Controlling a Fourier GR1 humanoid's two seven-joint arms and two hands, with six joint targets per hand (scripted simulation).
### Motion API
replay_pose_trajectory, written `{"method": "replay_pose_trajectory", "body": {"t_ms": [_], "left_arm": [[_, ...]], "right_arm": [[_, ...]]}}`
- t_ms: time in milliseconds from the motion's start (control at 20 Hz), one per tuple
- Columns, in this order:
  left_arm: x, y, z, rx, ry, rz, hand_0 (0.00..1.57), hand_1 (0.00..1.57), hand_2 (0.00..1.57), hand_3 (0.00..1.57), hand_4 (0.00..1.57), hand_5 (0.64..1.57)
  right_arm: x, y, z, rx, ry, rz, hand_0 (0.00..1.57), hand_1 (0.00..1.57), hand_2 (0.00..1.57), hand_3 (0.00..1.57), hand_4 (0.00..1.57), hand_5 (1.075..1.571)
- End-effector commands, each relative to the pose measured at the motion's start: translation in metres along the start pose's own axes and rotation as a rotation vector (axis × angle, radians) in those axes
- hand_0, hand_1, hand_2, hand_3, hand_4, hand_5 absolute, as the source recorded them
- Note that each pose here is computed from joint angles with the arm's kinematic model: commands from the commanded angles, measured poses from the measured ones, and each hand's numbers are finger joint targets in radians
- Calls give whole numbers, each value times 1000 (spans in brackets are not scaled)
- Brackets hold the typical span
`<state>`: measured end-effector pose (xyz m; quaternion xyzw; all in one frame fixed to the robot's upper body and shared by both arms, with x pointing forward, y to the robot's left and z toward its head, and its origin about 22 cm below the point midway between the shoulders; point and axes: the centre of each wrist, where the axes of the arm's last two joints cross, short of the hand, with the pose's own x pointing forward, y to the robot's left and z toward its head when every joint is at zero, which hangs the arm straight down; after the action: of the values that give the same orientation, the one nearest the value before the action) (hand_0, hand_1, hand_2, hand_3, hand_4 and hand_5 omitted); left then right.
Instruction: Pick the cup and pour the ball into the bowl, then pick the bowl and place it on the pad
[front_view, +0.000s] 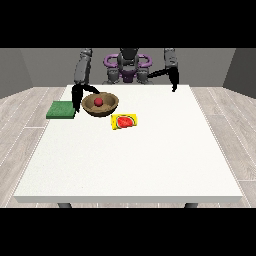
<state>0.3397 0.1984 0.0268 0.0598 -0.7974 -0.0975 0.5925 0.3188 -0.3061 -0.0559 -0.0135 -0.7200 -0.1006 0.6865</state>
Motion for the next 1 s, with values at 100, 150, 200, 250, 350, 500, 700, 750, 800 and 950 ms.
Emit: {"method": "replay_pose_trajectory", "body": {"t_ms": [100, 150, 200, 250, 350, 500, 700, 750, 800, 950], "left_arm": [[19, 10, -4, -34, -36, -2, 0, 0, 0, 0, 0, 1565], [31, 18, -12, -44, -64, 5, 0, 0, 0, 0, 0, 1566], [16, 25, -4, -28, -45, 0, 0, 0, 0, 0, 0, 1566], [24, 14, 0, -35, -39, -3, 0, 0, 0, 0, 0, 1566], [18, 12, -8, 13, -24, -9, 0, 0, 0, 0, 0, 1566], [18, 21, 4, -26, -43, 10, 0, 0, 0, 0, 0, 1565], [50, 19, -13, -68, -120, 16, 0, 0, 0, 0, 339, 1570], [50, 9, -13, -67, -148, 29, 0, 0, 0, 0, 470, 1564], [45, 6, -14, -81, -152, 42, 0, 0, 0, 0, 519, 1557], [50, 14, -17, -105, -168, 20, 0, 0, 0, 0, 655, 1531]], "right_arm": [[-23, -2, 2, -36, -19, -17, 0, 0, 0, 0, 160, 1563], [-3, -20, -13, -56, -28, -12, 0, 0, 0, 0, 116, 1563], [-22, 9, -3, -9, -11, -11, 0, 0, 0, 0, 93, 1563], [-39, 0, 13, -15, 13, -5, 0, 0, 0, 0, 100, 1563], [-10, -2, -14, 34, 8, -11, 0, 0, 0, 0, 126, 1562], [-27, -1, -4, -52, 65, -70, 0, 0, 0, 0, 395, 1570], [-63, -29, 44, -252, 249, 166, 1571, 1571, 1571, 479, 785, 1491], [-54, -39, 39, -242, 238, 282, 1571, 1571, 1571, 1088, 850, 1505], [-47, -34, 30, -233, 180, 364, 1571, 1571, 1571, 1506, 893, 1526], [-45, -51, 39, -294, 179, 519, 1571, 1571, 1571, 1562, 938, 1558]]}}
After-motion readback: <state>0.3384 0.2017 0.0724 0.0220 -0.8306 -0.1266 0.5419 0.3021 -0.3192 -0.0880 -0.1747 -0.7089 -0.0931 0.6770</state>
